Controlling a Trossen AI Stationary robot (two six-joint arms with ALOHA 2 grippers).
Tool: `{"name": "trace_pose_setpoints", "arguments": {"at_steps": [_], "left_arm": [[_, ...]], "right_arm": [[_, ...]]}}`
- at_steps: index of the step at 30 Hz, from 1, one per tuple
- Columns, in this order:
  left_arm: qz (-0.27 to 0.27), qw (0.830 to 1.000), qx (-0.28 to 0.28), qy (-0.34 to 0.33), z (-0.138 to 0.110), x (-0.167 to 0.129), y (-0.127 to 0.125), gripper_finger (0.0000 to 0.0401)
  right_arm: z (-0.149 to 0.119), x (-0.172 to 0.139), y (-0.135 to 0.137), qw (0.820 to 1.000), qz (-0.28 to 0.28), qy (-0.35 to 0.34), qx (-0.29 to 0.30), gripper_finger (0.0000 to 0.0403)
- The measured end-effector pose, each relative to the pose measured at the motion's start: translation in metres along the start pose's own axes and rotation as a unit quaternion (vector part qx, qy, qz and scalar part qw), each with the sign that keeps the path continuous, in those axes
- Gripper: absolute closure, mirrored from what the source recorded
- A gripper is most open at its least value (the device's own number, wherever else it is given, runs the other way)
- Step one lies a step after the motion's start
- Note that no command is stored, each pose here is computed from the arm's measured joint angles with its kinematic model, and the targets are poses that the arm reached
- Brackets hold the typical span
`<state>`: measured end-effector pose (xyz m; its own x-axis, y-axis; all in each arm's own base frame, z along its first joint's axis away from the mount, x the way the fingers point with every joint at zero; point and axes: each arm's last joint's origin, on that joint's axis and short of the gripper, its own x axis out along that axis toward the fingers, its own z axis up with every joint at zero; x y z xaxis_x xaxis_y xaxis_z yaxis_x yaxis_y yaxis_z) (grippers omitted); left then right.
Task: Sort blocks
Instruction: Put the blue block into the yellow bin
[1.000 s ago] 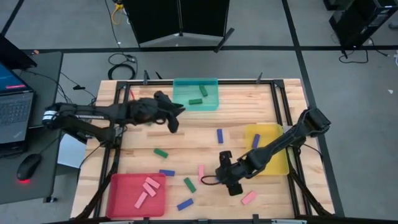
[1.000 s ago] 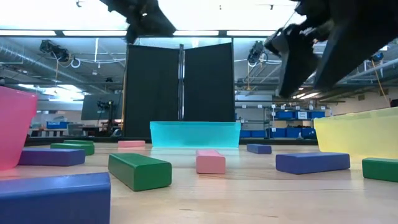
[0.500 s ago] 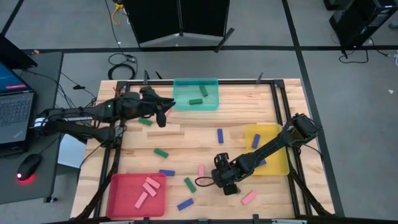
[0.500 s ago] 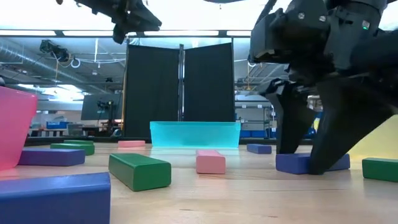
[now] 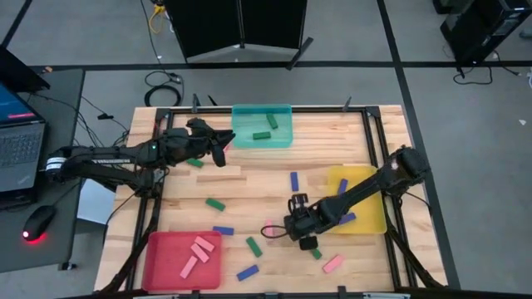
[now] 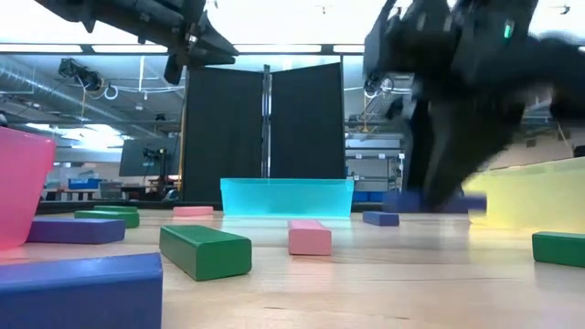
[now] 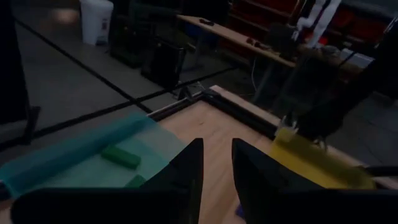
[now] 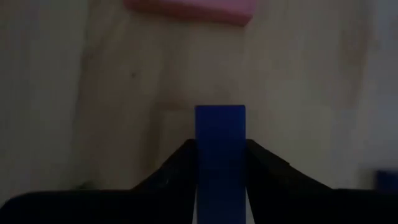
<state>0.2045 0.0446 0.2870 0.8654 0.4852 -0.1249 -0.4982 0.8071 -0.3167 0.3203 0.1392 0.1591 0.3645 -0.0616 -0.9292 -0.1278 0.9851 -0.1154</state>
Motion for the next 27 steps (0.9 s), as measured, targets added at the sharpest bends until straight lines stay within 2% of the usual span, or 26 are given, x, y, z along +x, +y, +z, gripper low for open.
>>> {"name": "trace_pose_setpoints", "arguments": {"at_steps": [4, 7, 10, 14, 17, 22, 25, 27], "left_arm": [[-0.023, 0.999, 0.002, 0.028, -0.007, 0.007, -0.002, 0.0311], [-0.045, 0.997, -0.002, 0.069, -0.016, 0.015, -0.001, 0.0311], [-0.024, 0.992, -0.015, 0.125, -0.029, 0.025, 0.006, 0.0311], [0.034, 0.974, 0.009, 0.225, -0.04, 0.035, 0.013, 0.0309], [0.047, 0.957, 0.059, 0.278, -0.036, 0.038, 0.011, 0.0301], [0.028, 0.932, 0.148, 0.33, -0.018, 0.033, -0.001, 0.0284], [0.026, 0.915, 0.172, 0.364, -0.014, 0.026, -0.006, 0.0277], [0.027, 0.904, 0.181, 0.387, -0.013, 0.021, -0.007, 0.0273]], "right_arm": [[0.003, -0.042, -0.013, 0.999, -0.005, -0.05, 0.006, 0.0292], [-0.008, -0.079, -0.027, 0.995, -0.031, -0.092, 0.02, 0.0292], [-0.036, -0.11, -0.044, 0.991, -0.061, -0.093, 0.072, 0.0292], [-0.084, -0.135, -0.061, 0.978, -0.081, -0.079, 0.176, 0.0292], [-0.114, -0.143, -0.065, 0.963, -0.076, -0.067, 0.251, 0.0292], [-0.149, -0.142, -0.065, 0.935, -0.095, -0.011, 0.34, 0.0292], [-0.162, -0.133, -0.064, 0.915, -0.104, 0.036, 0.389, 0.0292], [-0.169, -0.125, -0.063, 0.906, -0.108, 0.061, 0.404, 0.0271]]}}
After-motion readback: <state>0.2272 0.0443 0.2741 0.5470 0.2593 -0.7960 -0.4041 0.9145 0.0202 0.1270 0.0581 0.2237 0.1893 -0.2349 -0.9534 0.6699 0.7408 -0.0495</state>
